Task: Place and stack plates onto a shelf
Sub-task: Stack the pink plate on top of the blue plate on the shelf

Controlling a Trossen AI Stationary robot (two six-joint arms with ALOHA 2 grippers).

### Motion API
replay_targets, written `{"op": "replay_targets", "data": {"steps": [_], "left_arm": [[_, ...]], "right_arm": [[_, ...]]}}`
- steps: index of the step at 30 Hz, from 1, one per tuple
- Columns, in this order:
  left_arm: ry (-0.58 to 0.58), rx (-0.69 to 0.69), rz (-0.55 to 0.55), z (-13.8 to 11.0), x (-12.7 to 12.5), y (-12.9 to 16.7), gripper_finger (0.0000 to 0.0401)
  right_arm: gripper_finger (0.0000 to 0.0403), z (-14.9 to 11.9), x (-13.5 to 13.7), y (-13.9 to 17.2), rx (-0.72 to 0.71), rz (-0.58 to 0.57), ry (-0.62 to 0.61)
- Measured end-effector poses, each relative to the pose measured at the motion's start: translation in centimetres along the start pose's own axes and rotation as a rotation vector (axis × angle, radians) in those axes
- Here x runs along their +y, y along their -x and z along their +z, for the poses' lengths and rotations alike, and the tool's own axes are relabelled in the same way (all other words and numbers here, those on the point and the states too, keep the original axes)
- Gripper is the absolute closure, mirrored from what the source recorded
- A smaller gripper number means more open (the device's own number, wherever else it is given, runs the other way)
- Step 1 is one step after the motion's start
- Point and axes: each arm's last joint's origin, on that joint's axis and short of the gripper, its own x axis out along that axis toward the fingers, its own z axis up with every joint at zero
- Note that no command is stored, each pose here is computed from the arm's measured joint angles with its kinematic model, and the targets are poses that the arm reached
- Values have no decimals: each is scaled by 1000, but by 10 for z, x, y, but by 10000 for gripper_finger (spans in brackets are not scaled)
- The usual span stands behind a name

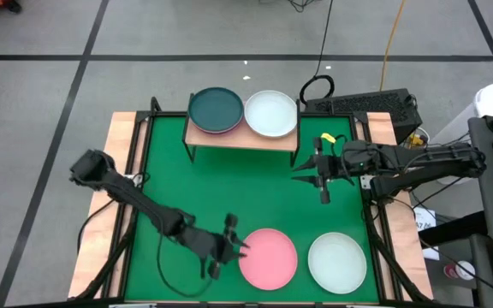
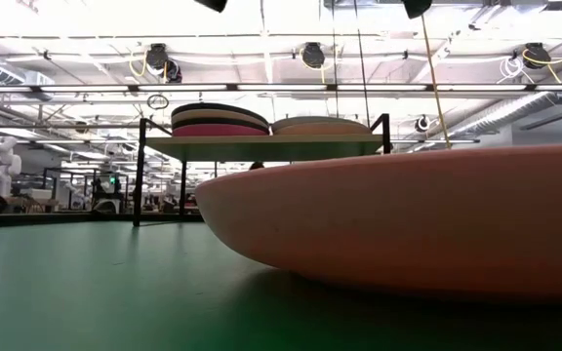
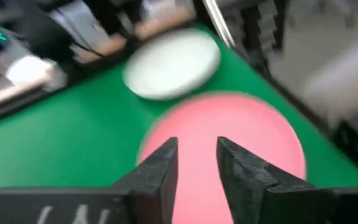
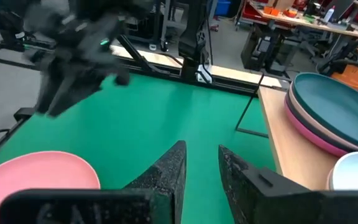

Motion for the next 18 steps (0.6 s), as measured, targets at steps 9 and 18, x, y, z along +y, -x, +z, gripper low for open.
{"op": "replay_targets", "data": {"steps": [9,18], "left_arm": [[-224,308,-140,5,-52,-43,257],[-361,355,-189,-4,-73,-63,256]], "right_arm": [[323,0,3,-1,1,16,-60],[323,4,10,0,-30,47,-50]]}}
